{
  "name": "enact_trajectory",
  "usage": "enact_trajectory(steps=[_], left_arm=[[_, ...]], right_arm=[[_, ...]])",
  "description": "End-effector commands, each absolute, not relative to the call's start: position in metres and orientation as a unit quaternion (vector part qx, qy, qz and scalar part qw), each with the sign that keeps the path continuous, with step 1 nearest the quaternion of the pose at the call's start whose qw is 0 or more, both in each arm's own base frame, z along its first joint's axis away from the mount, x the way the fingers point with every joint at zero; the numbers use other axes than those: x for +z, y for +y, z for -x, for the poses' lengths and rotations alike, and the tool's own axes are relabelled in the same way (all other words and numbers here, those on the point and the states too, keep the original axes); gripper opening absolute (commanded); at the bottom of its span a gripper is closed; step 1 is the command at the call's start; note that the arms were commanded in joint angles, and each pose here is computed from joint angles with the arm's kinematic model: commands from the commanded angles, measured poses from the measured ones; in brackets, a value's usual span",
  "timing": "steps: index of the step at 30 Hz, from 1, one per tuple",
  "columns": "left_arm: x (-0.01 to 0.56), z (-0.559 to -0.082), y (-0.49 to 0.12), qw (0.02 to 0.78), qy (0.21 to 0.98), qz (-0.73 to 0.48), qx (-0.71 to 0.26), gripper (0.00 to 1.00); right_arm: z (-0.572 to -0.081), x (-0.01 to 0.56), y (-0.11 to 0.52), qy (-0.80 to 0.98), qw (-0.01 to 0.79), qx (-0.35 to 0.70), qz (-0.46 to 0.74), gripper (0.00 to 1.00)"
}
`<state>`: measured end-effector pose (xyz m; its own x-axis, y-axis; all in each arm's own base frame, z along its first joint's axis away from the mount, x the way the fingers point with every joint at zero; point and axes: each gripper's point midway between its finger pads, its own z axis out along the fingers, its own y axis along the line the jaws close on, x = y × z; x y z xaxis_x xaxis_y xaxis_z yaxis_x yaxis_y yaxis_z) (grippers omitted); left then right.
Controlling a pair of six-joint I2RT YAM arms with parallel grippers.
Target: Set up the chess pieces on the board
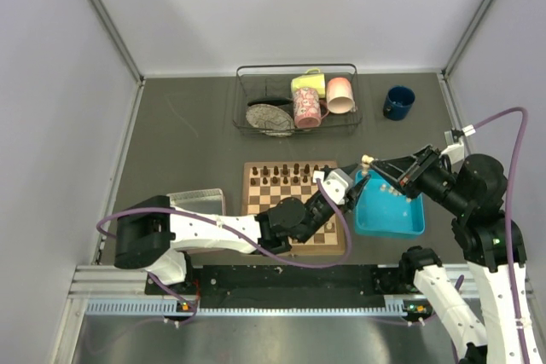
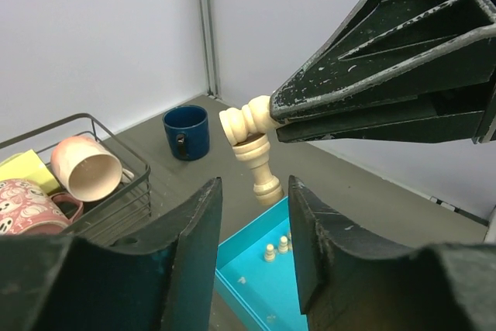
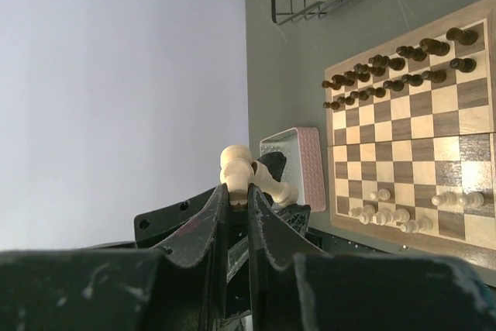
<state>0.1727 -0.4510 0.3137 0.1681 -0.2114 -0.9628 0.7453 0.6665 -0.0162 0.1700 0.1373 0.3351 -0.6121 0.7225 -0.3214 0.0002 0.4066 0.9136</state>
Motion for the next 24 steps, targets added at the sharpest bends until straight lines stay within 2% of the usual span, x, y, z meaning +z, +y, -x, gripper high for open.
enact_trajectory(steps=[1,12,24], left_arm=[[0.3404,-0.1734,-0.4505,0.733,0.539,-0.215,-0.356,0.42],[0.3406,-0.1739,-0.4516,0.731,0.539,-0.211,-0.362,0.35],[0.3384,-0.1745,-0.4485,0.732,0.54,-0.207,-0.361,0.11]], right_arm=[[-0.1682,0.3518,0.1377,0.737,0.394,0.504,-0.219,0.0],[-0.167,0.3495,0.1388,0.735,0.392,0.508,-0.218,0.0],[-0.1671,0.3472,0.1391,0.735,0.391,0.509,-0.219,0.0]])
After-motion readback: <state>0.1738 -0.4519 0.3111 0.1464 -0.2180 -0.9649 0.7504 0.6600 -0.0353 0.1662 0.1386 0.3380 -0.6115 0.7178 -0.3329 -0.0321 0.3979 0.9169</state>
